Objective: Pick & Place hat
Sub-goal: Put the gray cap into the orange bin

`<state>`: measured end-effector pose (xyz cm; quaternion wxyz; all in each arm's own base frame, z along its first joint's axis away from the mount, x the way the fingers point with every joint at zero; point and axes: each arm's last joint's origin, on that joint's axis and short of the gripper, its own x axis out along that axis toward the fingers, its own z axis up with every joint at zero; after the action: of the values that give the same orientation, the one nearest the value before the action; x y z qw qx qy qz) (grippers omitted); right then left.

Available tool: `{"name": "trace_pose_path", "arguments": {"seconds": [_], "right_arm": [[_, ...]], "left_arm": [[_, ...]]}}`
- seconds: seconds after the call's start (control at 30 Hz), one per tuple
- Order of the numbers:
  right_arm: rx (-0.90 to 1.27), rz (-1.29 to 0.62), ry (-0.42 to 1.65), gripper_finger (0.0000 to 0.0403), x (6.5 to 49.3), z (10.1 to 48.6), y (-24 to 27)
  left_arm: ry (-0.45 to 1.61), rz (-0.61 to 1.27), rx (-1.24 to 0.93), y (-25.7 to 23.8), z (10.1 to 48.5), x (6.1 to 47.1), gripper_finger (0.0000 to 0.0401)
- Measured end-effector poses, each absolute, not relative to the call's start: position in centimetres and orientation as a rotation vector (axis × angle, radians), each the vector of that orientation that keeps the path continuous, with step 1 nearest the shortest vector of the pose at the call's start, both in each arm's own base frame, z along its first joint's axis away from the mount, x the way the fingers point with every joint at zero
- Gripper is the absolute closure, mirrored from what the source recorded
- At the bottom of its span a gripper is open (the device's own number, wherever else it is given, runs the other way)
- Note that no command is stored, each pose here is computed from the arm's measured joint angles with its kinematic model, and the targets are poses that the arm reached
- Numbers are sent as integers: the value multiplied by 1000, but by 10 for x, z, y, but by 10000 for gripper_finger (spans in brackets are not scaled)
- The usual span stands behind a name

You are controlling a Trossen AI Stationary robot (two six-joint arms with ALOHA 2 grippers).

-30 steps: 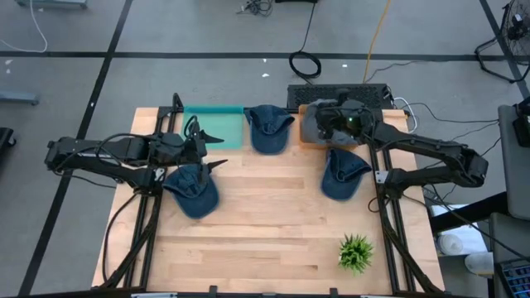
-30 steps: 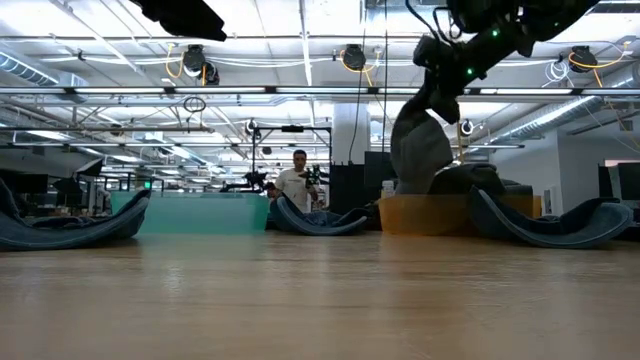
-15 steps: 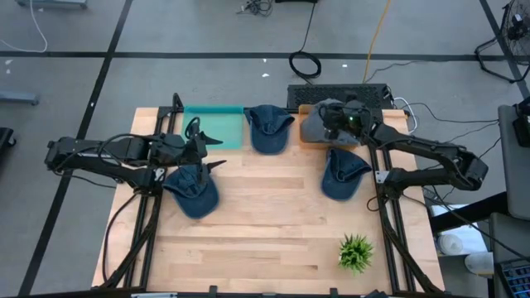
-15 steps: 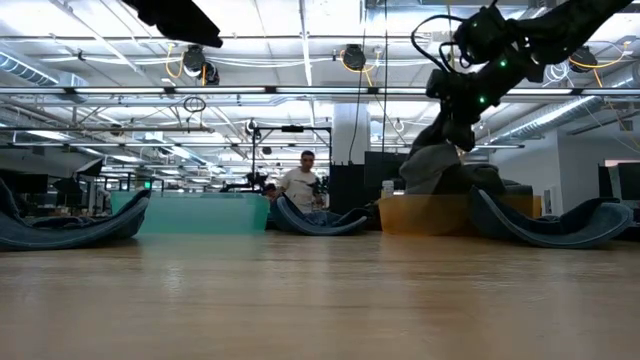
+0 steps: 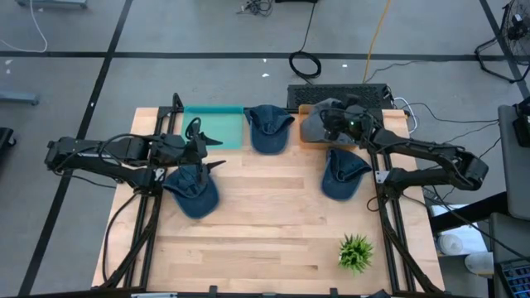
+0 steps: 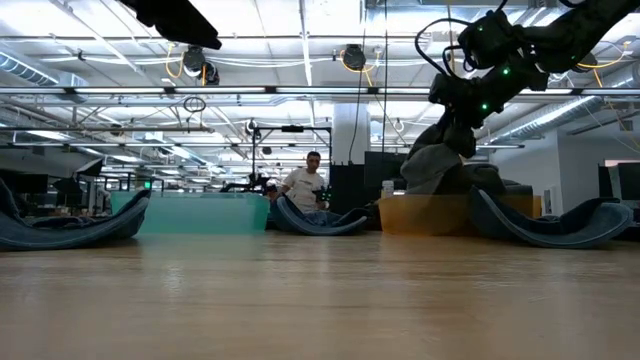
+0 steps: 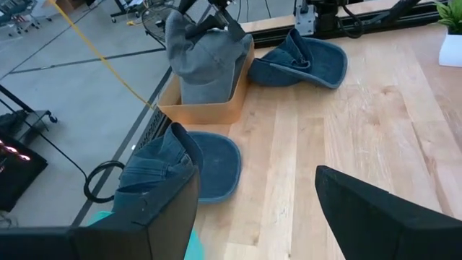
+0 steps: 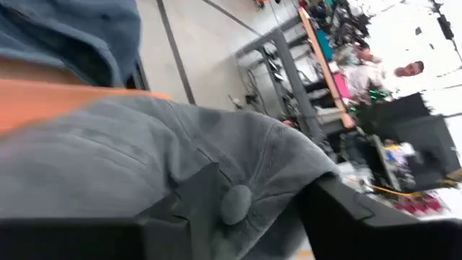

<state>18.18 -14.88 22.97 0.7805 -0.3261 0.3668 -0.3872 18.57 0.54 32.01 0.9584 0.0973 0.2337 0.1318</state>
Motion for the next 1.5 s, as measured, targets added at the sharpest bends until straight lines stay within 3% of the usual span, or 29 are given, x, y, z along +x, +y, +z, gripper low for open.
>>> {"name": "trace_pose_path", "arguments": {"seconds": [0.33, 0.6, 0.77, 0.9, 1.17, 1.4, 1.5], "right_arm": [[-708, -1013, 783, 167, 171, 247, -142], [-646, -981, 609, 166, 184, 254, -127], [-696, -1114, 471, 165, 189, 273, -119], [-730, -976, 319, 168, 194, 280, -117], [-590, -1024, 374, 192, 197, 257, -146], [-288, -1108, 389, 195, 195, 222, -178], [-165, -1054, 437, 195, 196, 205, -183]], "left_arm": [[482, 268, 203, 5, 319, 185, 130], [484, 310, 218, 7, 320, 185, 143], [485, 307, 236, 7, 320, 185, 145], [486, 305, 242, 7, 320, 185, 139], [481, 311, 215, 7, 320, 185, 148], [480, 318, 183, 7, 319, 185, 154], [480, 317, 183, 7, 319, 185, 151]]}}
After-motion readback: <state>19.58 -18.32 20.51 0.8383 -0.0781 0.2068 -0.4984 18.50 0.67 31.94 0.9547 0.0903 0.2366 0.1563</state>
